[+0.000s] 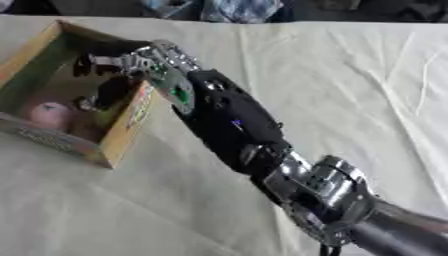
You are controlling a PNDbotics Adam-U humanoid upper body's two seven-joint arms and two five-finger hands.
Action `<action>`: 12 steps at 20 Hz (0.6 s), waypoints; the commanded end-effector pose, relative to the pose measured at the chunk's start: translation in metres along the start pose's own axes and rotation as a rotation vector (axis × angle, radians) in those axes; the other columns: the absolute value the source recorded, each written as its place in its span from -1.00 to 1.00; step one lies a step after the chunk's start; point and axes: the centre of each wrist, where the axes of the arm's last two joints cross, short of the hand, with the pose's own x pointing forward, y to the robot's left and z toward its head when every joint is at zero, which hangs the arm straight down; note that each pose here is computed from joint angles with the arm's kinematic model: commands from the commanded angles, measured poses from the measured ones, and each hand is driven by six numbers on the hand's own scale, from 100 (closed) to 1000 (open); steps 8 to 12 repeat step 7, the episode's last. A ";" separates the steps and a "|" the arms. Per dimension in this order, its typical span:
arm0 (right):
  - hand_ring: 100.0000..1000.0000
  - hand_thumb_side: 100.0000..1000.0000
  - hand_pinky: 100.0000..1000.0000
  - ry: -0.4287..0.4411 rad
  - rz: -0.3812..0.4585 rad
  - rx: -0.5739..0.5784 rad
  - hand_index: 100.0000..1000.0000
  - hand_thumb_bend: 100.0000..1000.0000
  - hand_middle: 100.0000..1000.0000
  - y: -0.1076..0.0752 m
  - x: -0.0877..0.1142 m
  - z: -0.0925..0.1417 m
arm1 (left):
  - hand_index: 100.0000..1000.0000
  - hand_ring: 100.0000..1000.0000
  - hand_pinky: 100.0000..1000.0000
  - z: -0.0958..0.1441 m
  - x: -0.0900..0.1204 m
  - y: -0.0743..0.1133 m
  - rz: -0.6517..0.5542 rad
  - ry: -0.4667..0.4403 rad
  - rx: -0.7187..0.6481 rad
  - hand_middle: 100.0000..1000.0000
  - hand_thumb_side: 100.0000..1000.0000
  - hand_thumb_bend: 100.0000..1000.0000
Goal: Pick up objects on the table and place them in the box.
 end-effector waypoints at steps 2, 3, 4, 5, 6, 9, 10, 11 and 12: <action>0.65 0.18 0.57 -0.010 0.026 -0.074 0.81 -0.74 0.66 -0.028 0.002 0.011 | 0.48 0.52 0.28 -0.005 0.003 0.006 -0.014 -0.026 0.007 1.00 1.00 -0.36; 0.65 0.18 0.57 -0.014 0.025 -0.081 0.81 -0.74 0.66 -0.031 0.001 0.012 | 0.48 0.52 0.28 -0.005 0.003 0.006 -0.015 -0.025 0.007 1.00 1.00 -0.36; 0.64 0.17 0.56 -0.019 0.026 -0.091 0.81 -0.78 0.65 -0.034 0.001 0.014 | 0.48 0.52 0.28 -0.005 0.002 0.007 -0.015 -0.025 0.008 1.00 1.00 -0.36; 0.64 0.17 0.56 -0.028 0.023 -0.105 0.80 -0.80 0.65 -0.037 0.001 0.017 | 0.48 0.52 0.28 -0.005 0.002 0.007 -0.016 -0.025 0.009 1.00 1.00 -0.36; 0.63 0.14 0.54 -0.041 0.016 -0.125 0.80 -0.87 0.64 -0.042 0.001 0.021 | 0.48 0.52 0.28 -0.004 0.002 0.007 -0.017 -0.023 0.010 1.00 1.00 -0.36; 0.62 0.13 0.54 -0.056 0.009 -0.149 0.80 -0.90 0.64 -0.049 0.001 0.027 | 0.48 0.52 0.27 -0.004 0.002 0.007 -0.019 -0.021 0.012 1.00 1.00 -0.36; 0.62 0.13 0.54 -0.056 0.009 -0.149 0.80 -0.90 0.64 -0.049 0.001 0.027 | 0.48 0.52 0.27 -0.004 0.002 0.007 -0.019 -0.021 0.012 1.00 1.00 -0.36; 0.62 0.13 0.54 -0.056 0.009 -0.149 0.80 -0.90 0.64 -0.049 0.001 0.027 | 0.48 0.52 0.27 -0.004 0.002 0.007 -0.019 -0.021 0.012 1.00 1.00 -0.36; 0.62 0.13 0.54 -0.056 0.009 -0.149 0.80 -0.90 0.64 -0.049 0.001 0.027 | 0.48 0.52 0.27 -0.004 0.002 0.007 -0.019 -0.021 0.012 1.00 1.00 -0.36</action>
